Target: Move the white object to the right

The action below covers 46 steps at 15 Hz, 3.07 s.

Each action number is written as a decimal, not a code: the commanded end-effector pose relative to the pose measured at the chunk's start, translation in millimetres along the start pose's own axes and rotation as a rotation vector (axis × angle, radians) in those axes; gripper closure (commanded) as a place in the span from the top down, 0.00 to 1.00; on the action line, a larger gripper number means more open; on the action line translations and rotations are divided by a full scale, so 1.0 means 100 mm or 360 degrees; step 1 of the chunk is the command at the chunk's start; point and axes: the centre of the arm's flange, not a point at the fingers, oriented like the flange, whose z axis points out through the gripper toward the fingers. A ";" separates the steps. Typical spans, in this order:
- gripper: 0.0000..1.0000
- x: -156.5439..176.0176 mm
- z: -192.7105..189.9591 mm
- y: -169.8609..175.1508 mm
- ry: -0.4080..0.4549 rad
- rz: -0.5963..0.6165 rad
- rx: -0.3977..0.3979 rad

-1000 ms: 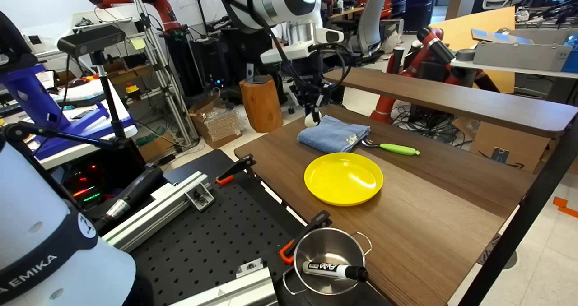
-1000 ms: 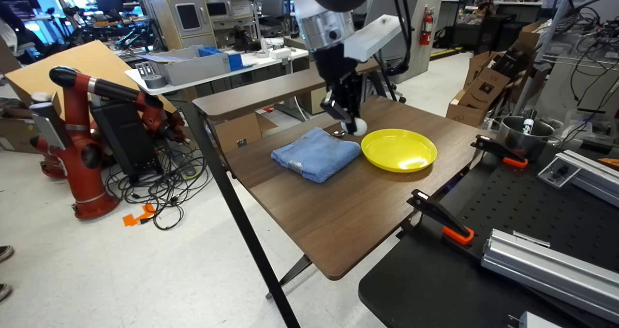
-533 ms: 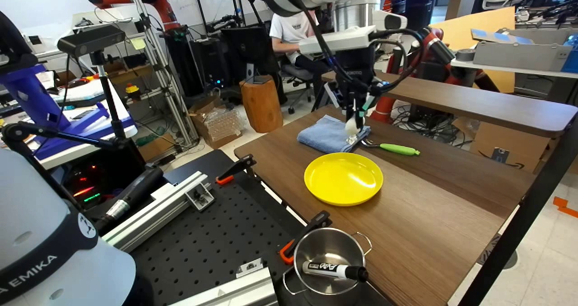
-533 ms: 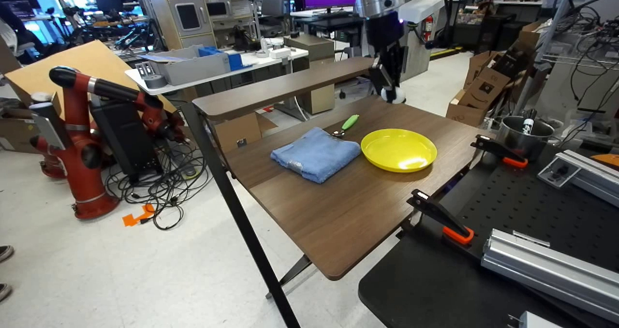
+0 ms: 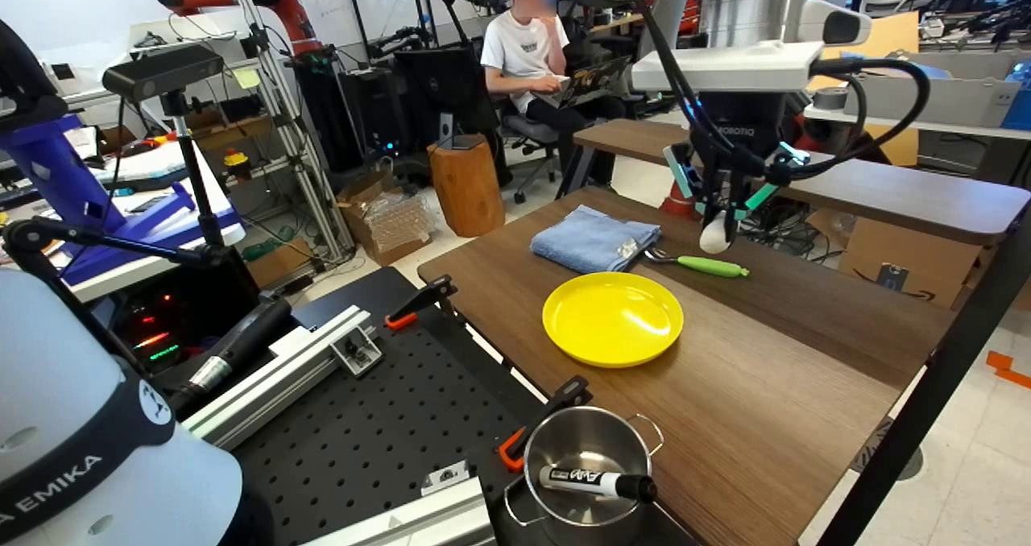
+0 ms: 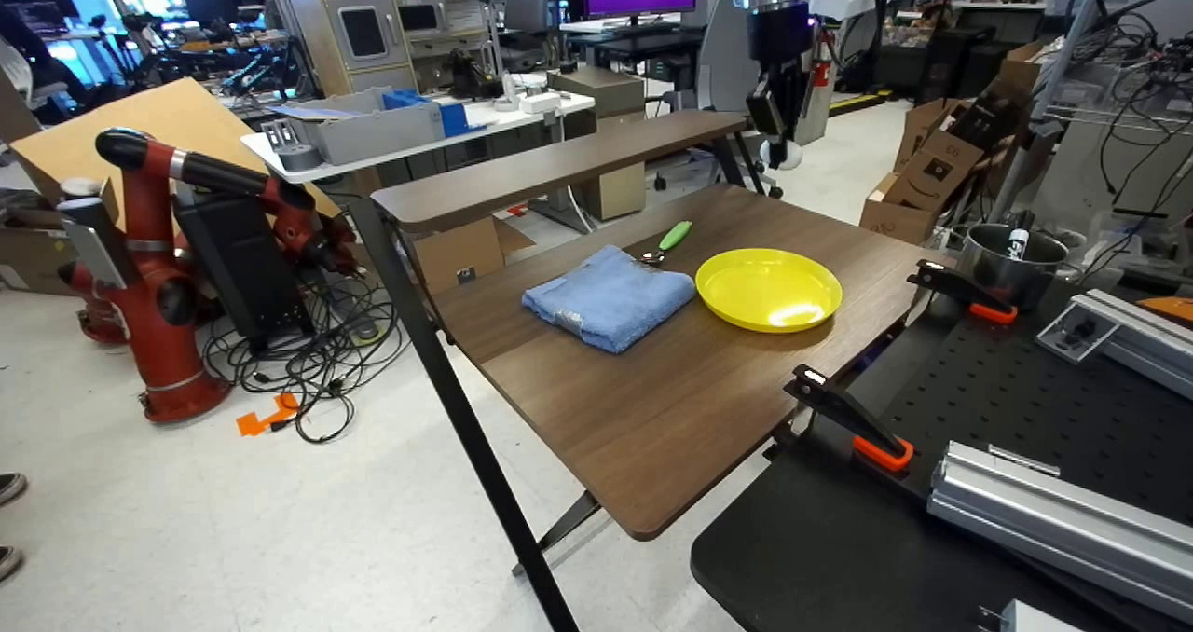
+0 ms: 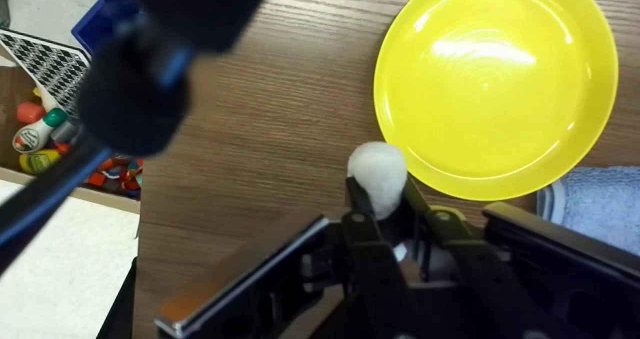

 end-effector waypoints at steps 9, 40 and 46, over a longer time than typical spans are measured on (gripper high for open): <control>0.05 0.79 0.75 0.71 -0.0071 0.0008 0.0077; 1.00 0.32 0.37 0.87 -0.0027 0.0117 0.0068; 1.00 0.30 0.40 0.85 -0.0037 0.0116 0.0073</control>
